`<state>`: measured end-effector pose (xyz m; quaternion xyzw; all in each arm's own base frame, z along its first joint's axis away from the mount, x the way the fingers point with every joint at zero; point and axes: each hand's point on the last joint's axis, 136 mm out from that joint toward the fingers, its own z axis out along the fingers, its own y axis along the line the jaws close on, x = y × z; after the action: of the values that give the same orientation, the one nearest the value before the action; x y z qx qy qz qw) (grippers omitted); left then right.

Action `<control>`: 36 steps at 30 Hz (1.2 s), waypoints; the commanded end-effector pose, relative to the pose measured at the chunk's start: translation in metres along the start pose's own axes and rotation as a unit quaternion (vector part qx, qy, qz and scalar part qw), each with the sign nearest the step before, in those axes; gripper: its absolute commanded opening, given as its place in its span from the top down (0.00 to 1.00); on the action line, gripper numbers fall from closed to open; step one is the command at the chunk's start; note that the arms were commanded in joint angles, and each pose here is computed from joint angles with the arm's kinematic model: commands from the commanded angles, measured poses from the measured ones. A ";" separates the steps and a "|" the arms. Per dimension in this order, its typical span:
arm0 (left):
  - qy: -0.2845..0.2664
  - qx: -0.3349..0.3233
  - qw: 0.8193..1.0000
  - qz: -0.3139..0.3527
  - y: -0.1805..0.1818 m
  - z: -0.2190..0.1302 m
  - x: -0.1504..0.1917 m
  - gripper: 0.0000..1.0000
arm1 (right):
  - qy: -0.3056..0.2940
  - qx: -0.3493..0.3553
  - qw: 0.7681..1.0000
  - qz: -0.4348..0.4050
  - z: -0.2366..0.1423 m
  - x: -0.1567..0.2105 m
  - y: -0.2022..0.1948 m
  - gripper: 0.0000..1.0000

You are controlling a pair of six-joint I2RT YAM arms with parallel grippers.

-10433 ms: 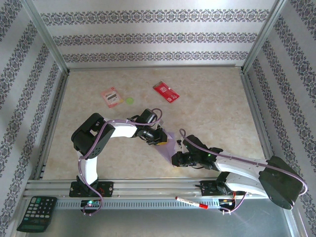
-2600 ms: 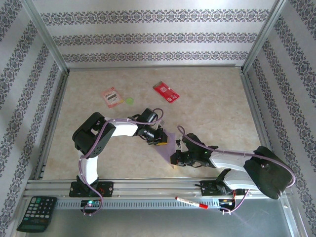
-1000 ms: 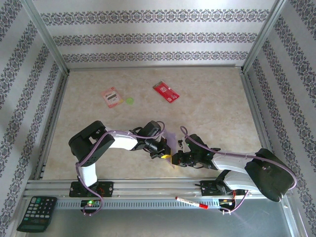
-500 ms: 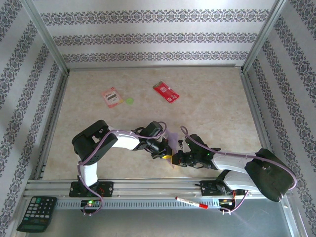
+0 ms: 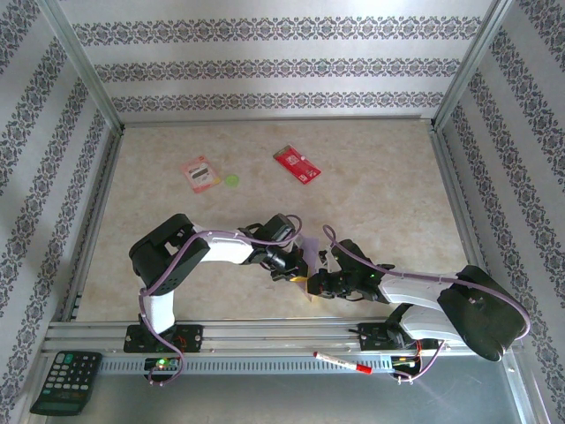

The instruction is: Fold a paper plane with a square sheet of paper (pick it up from the middle)

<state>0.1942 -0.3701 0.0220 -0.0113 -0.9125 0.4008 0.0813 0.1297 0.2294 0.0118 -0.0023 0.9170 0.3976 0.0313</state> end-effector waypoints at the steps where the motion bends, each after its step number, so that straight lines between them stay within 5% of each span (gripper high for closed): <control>1: -0.031 -0.037 0.998 0.033 0.010 -0.003 -0.019 0.98 | 0.052 0.102 0.991 0.073 -0.003 0.037 -0.058 1.00; 12: -0.047 -0.076 0.995 0.050 0.024 -0.008 -0.032 0.99 | 0.055 0.106 0.990 0.076 -0.003 0.040 -0.062 1.00; 36: -0.084 -0.066 0.993 0.050 0.030 -0.041 -0.119 0.92 | 0.053 0.108 0.990 0.077 -0.005 0.040 -0.064 1.00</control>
<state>0.2951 -0.3442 0.0205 -0.0278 -0.9286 0.3700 0.0054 0.1296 0.2289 0.0116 -0.0006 0.9168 0.3983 0.0286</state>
